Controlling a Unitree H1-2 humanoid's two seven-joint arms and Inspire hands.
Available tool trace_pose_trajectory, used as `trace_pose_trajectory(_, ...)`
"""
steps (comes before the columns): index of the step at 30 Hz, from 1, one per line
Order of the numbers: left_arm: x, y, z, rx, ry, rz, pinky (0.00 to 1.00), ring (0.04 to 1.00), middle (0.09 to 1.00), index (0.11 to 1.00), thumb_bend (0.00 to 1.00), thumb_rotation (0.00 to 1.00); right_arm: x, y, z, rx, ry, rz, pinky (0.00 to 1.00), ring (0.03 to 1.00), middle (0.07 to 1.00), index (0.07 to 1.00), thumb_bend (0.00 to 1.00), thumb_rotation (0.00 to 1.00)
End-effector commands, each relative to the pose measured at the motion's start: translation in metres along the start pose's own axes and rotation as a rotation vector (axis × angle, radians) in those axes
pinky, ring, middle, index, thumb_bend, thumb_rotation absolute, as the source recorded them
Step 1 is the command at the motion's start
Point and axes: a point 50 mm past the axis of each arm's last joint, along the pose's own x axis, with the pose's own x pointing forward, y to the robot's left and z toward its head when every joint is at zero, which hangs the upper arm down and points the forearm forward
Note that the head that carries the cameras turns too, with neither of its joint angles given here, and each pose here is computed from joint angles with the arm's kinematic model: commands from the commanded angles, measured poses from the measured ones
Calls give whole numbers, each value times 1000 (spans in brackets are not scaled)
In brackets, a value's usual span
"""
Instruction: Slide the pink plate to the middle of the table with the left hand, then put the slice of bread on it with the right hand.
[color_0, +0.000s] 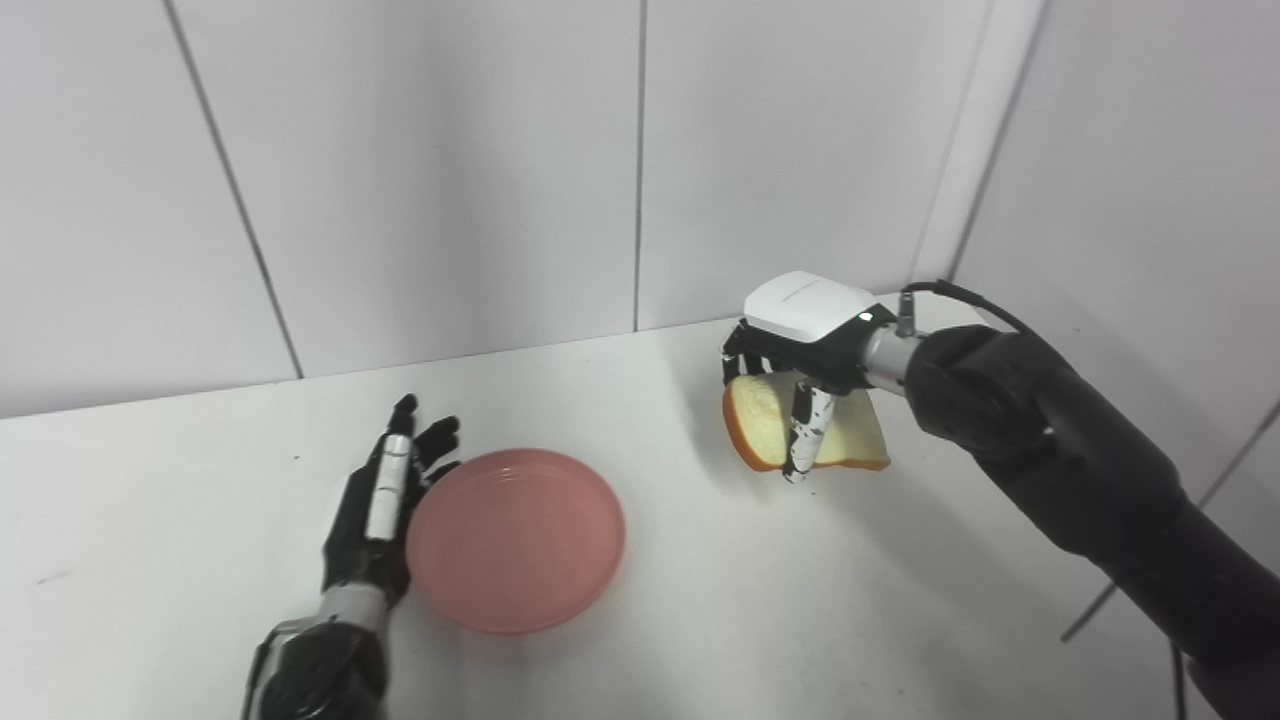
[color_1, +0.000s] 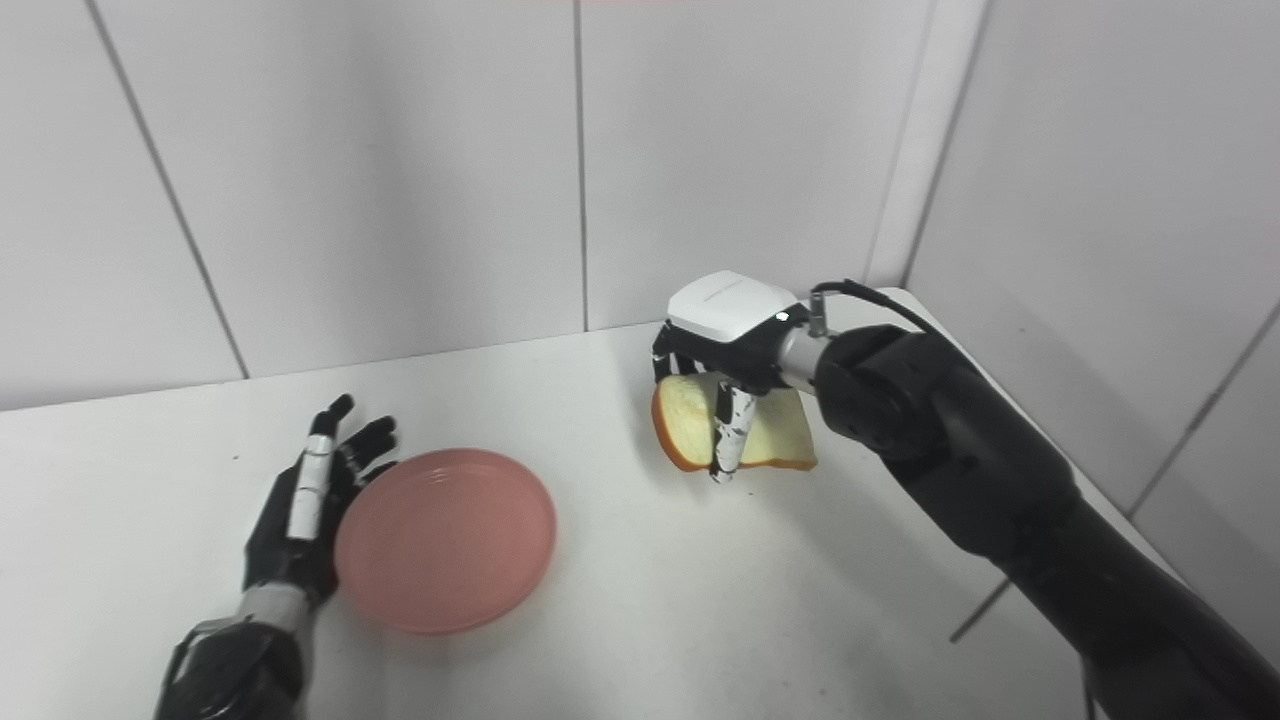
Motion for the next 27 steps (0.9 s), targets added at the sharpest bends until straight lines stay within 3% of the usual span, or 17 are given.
trace_pose_trajectory(1, -12, -10, -35, -25, 141, 13, 796, 843, 800, 944, 732, 868, -1, -38, 7, -59, -40, -100, 365, 437, 482, 490, 530, 0)
trace_pose_trajectory(10, -8, -29, -45, -22, 152, 2, 856, 861, 822, 940, 718, 861, 40, -44, 35, -20, -154, -137, 355, 431, 478, 492, 530, 0)
trace_pose_trajectory(14, -9, -32, -46, -2, 145, 9, 822, 845, 825, 938, 721, 864, 58, -46, 52, 37, -193, -165, 337, 413, 491, 476, 532, 0)
trace_pose_trajectory(16, -10, -33, -46, 2, 142, 14, 802, 838, 816, 937, 713, 858, 66, -47, 60, 54, -215, -167, 385, 465, 496, 479, 530, 0)
trace_pose_trajectory(21, -12, -32, -44, -24, 141, 34, 809, 851, 818, 944, 726, 836, 86, -38, 81, 82, -246, -174, 341, 411, 477, 489, 531, 0)
trace_pose_trajectory(27, -13, -29, -43, -13, 133, 50, 807, 839, 814, 951, 725, 850, 103, -20, 92, 103, -276, -141, 379, 446, 500, 466, 531, 0)
